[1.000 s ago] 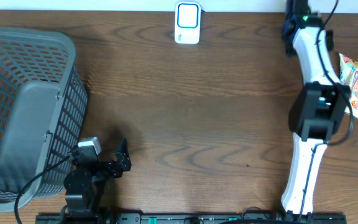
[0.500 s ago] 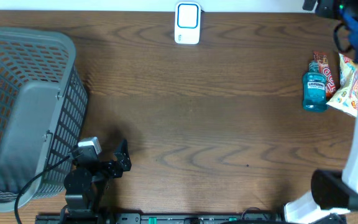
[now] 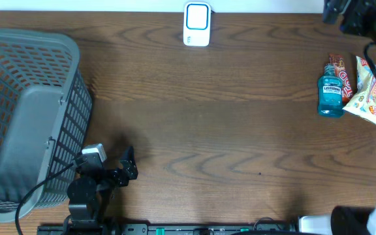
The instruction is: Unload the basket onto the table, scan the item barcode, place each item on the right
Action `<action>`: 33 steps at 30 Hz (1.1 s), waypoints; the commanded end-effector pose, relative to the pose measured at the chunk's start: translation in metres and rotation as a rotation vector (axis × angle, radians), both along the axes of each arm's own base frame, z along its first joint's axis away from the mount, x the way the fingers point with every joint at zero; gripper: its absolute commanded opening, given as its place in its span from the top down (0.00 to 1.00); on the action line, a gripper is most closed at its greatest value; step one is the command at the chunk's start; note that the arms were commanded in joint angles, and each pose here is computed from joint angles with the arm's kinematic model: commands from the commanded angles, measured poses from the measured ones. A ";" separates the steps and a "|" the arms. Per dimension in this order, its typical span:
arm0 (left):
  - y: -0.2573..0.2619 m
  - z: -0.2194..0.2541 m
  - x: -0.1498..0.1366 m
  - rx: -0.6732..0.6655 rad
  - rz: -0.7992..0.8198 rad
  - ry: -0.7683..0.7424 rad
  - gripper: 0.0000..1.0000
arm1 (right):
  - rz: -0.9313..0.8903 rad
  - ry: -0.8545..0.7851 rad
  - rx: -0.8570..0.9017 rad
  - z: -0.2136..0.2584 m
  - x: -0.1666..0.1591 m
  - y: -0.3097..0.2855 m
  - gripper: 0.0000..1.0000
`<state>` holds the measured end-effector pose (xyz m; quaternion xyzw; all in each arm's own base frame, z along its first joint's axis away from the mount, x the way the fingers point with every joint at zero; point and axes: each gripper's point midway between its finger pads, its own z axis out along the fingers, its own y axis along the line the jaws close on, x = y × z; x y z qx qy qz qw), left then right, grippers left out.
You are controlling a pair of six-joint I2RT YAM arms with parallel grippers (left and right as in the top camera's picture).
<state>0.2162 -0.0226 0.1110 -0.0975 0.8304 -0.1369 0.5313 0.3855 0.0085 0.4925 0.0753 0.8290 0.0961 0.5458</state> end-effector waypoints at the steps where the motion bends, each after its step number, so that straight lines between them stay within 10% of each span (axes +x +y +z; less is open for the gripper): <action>1: -0.003 -0.010 -0.002 0.007 -0.019 0.028 0.02 | 0.018 -0.065 0.021 0.023 -0.027 0.005 0.01; 17: -0.003 -0.010 -0.002 0.007 -0.019 0.028 0.02 | 0.091 -0.281 -0.013 0.085 -0.131 0.018 0.01; 33: -0.003 -0.010 -0.002 0.007 -0.019 0.028 0.02 | -0.130 0.024 -0.205 0.011 -0.206 -0.030 0.01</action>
